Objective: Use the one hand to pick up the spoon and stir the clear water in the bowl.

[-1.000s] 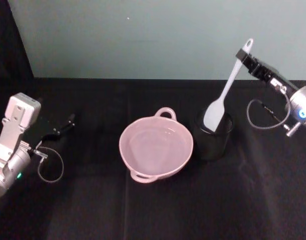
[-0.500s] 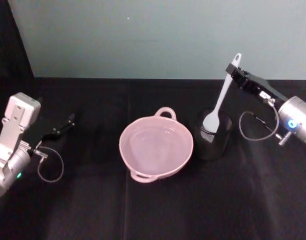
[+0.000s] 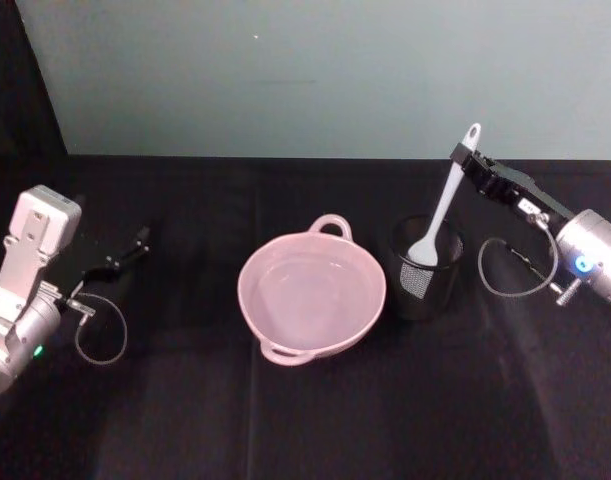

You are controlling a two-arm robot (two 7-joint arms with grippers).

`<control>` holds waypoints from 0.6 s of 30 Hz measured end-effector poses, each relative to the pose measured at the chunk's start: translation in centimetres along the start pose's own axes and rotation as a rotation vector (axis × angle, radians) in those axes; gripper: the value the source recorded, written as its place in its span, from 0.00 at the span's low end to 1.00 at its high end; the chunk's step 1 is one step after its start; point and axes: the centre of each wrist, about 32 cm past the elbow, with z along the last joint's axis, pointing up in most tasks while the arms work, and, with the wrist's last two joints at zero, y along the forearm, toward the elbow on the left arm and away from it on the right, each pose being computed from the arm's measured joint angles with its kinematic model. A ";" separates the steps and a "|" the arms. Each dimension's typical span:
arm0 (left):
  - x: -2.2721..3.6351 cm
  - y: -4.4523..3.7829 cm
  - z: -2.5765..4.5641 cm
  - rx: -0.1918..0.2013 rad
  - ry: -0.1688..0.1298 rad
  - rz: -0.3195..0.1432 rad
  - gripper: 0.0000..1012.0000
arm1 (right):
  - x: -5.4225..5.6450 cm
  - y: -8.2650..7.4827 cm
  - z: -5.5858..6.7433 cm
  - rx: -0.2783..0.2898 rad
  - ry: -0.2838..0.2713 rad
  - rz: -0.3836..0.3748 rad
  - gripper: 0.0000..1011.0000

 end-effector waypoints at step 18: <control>0.00 0.00 0.00 0.000 0.000 0.000 1.00 | 0.6 -0.3 -0.9 -0.007 0.012 0.014 0.12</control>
